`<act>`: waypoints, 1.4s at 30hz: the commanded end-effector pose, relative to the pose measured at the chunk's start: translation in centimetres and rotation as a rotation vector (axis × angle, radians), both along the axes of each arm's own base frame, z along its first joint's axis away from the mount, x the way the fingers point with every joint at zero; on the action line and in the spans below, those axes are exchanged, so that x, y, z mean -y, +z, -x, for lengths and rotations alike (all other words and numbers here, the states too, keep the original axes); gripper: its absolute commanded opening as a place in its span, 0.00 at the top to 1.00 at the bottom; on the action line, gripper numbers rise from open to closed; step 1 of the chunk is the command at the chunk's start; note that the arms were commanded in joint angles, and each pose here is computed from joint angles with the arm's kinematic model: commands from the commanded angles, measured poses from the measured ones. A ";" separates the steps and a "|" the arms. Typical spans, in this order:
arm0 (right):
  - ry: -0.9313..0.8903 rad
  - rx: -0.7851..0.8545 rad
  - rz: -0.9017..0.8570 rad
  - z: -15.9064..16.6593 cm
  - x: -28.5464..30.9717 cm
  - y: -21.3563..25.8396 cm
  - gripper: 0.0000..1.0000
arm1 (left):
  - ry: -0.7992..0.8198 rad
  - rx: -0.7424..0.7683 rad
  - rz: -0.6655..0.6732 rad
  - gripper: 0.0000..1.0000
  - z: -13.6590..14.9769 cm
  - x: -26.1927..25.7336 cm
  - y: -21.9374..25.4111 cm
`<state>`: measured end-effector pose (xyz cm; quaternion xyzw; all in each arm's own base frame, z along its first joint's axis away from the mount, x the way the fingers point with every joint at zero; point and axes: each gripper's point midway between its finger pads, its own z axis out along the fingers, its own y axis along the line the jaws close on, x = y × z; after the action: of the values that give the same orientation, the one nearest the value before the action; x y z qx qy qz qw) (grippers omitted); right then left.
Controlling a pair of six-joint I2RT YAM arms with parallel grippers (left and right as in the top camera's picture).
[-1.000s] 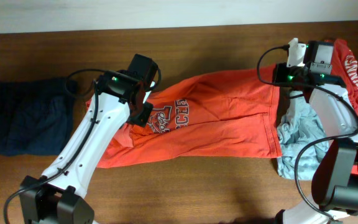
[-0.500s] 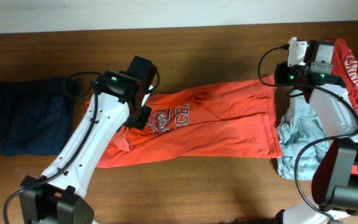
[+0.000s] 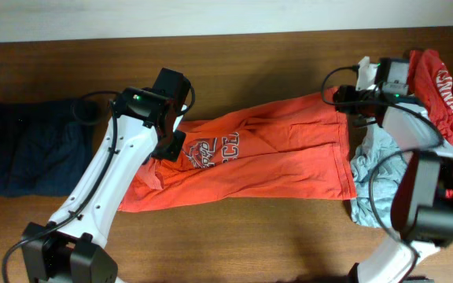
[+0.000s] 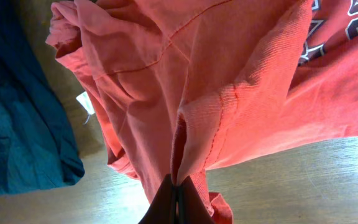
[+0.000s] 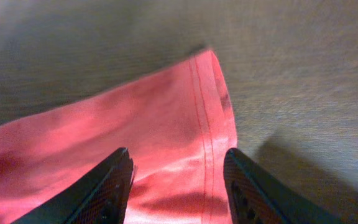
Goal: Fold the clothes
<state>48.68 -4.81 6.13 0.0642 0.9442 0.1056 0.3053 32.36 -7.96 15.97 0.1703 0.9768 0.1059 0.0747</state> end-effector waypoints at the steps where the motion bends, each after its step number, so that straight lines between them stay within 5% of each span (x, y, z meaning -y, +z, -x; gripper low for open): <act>1: -0.023 0.016 -0.054 -1.4 -0.1 -1.7 0.48 | 0.019 0.042 0.023 1.00 -0.4 0.0 1.3; 23: -0.068 0.138 -0.065 -5.5 0.7 -6.3 0.50 | 0.014 0.050 0.064 0.99 -0.7 0.8 1.3; 28: -0.067 0.171 -0.060 -6.1 0.9 -5.7 0.63 | 0.011 0.044 0.079 0.99 -0.6 1.0 1.2; 33: -0.064 0.186 -0.060 -6.6 0.9 -5.0 0.96 | 0.011 0.044 0.079 0.98 -0.6 1.0 1.2; 42: -0.045 0.221 -0.073 -7.1 0.6 -0.5 0.96 | 0.011 0.044 0.078 0.98 -0.6 1.0 1.2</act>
<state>55.10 -5.36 1.88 0.0920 0.9109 0.1356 0.3787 32.57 -8.86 15.88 0.1709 0.9786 0.0816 0.0808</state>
